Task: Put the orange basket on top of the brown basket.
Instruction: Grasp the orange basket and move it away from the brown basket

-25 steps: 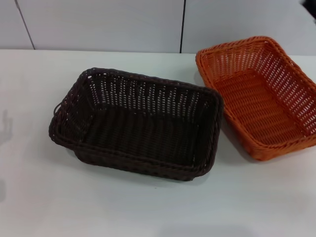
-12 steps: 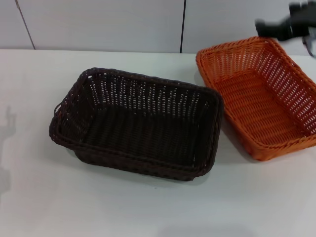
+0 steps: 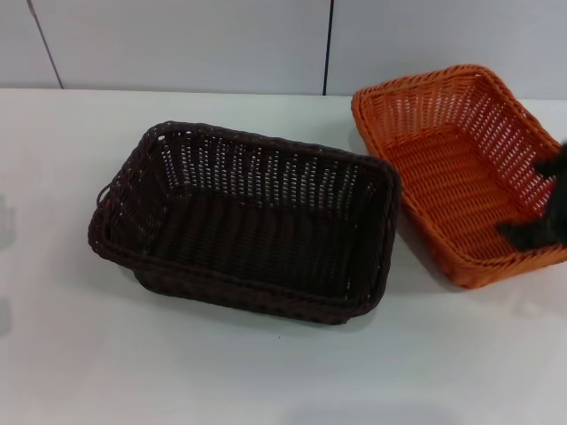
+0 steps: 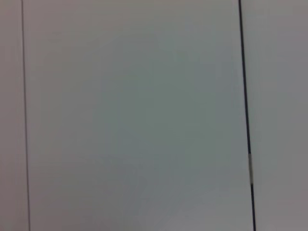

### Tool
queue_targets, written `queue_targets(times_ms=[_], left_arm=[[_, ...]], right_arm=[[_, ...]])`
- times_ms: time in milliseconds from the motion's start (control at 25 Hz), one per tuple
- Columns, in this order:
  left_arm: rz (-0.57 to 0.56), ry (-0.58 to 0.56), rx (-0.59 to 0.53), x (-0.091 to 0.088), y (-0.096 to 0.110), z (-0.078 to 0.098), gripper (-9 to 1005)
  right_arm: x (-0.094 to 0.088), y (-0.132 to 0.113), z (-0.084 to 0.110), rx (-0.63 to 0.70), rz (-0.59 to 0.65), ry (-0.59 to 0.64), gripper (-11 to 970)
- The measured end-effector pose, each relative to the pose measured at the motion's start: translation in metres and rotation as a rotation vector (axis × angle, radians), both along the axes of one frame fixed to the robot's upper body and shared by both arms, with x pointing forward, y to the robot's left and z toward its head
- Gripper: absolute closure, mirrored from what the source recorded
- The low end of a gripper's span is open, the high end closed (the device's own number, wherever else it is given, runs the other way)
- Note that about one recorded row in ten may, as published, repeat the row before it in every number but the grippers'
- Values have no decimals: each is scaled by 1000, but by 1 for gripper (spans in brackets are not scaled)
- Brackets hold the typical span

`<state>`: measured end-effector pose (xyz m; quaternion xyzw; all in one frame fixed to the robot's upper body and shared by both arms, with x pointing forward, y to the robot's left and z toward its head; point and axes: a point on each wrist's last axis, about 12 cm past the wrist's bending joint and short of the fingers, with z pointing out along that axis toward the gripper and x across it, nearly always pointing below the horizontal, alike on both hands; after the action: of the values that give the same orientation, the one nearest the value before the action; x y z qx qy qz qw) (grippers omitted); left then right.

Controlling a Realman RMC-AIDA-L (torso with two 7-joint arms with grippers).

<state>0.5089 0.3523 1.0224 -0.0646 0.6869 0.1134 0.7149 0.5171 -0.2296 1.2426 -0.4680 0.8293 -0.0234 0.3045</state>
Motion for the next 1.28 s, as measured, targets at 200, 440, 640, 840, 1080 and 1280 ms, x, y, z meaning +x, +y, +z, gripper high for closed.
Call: queue_targets(times_ms=[200,440,640,840,1080,1280], left_arm=[[16,21,-6,6,3,-1,384],[24,28,-12,10,4,0,385],[34,34,-11,12,7,1,385],[34,35,-10,14,6,1,385],[32,33,-10,15,6,2,385],[31,32,-10,16,5,2,385]], right_arm=[[-7,3,-9,-29,23,63,134],[-3,0,-17,-75,-2,90,133],[8,1,-30,-113,-7,119,134],[22,2,-41,-158,-20,124,133],[36,4,-60,-193,-27,160,133],[42,3,-73,-215,-32,184,134]])
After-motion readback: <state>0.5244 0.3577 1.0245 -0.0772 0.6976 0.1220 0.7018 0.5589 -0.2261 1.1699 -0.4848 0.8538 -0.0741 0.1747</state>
